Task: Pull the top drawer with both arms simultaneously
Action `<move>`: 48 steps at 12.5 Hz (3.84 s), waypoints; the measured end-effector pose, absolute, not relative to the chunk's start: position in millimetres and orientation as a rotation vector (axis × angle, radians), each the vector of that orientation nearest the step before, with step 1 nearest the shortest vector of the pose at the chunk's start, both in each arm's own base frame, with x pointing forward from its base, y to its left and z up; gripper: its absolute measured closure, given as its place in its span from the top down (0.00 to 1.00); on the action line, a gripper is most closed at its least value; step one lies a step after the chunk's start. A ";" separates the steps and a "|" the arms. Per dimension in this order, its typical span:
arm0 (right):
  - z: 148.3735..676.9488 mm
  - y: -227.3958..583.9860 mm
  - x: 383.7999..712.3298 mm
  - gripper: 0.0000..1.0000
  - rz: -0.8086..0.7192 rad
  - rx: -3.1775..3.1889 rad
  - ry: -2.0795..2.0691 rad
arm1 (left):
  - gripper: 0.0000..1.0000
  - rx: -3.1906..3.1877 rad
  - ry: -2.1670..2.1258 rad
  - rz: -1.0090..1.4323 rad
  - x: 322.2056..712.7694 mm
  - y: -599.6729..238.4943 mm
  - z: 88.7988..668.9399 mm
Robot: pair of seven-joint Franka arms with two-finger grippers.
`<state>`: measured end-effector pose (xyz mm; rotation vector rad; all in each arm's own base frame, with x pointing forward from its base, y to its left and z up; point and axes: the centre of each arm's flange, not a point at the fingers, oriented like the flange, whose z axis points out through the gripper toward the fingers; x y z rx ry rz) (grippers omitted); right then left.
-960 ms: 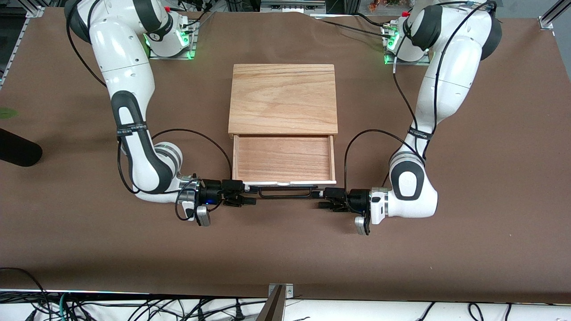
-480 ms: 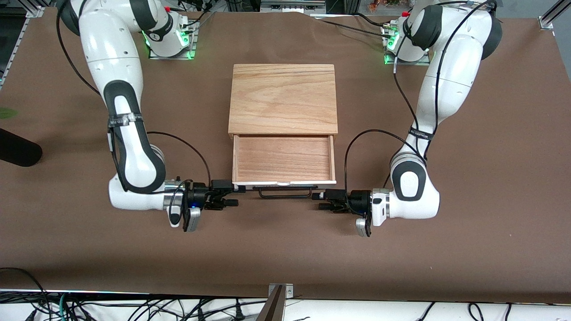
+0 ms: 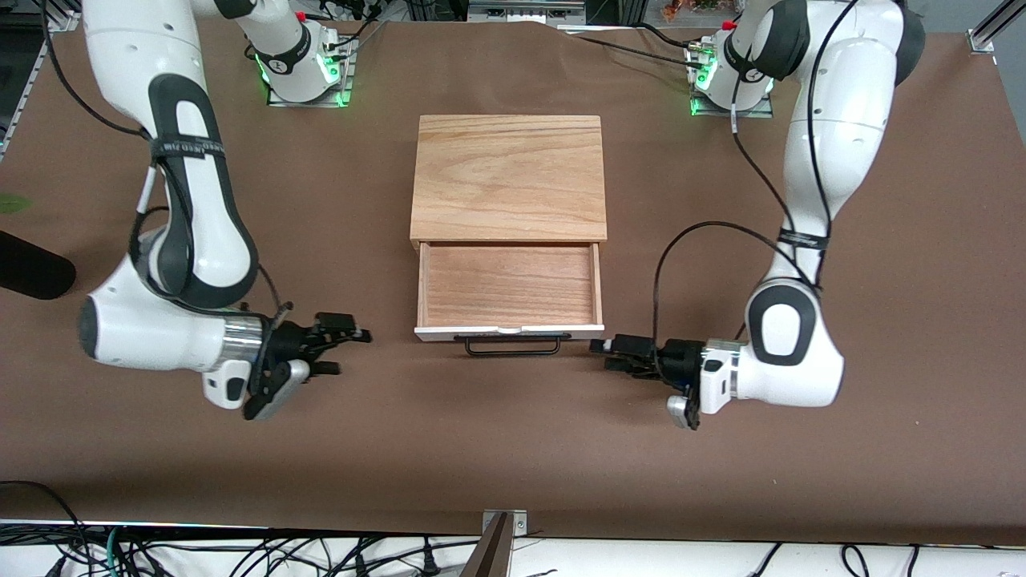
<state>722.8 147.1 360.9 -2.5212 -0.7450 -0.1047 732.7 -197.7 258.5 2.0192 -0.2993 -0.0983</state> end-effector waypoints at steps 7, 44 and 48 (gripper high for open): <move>497.9 52.0 682.5 1.00 0.055 -2.889 -0.945 | 1.00 2.290 -0.449 -0.184 729.5 -122.5 298.7; 563.7 -21.2 572.9 1.00 0.121 -3.155 0.106 | 1.00 3.090 -0.232 -0.237 590.3 -35.7 593.1; 563.8 -20.7 573.1 1.00 0.119 -3.155 0.104 | 1.00 3.089 -0.249 -0.238 589.9 -41.9 592.7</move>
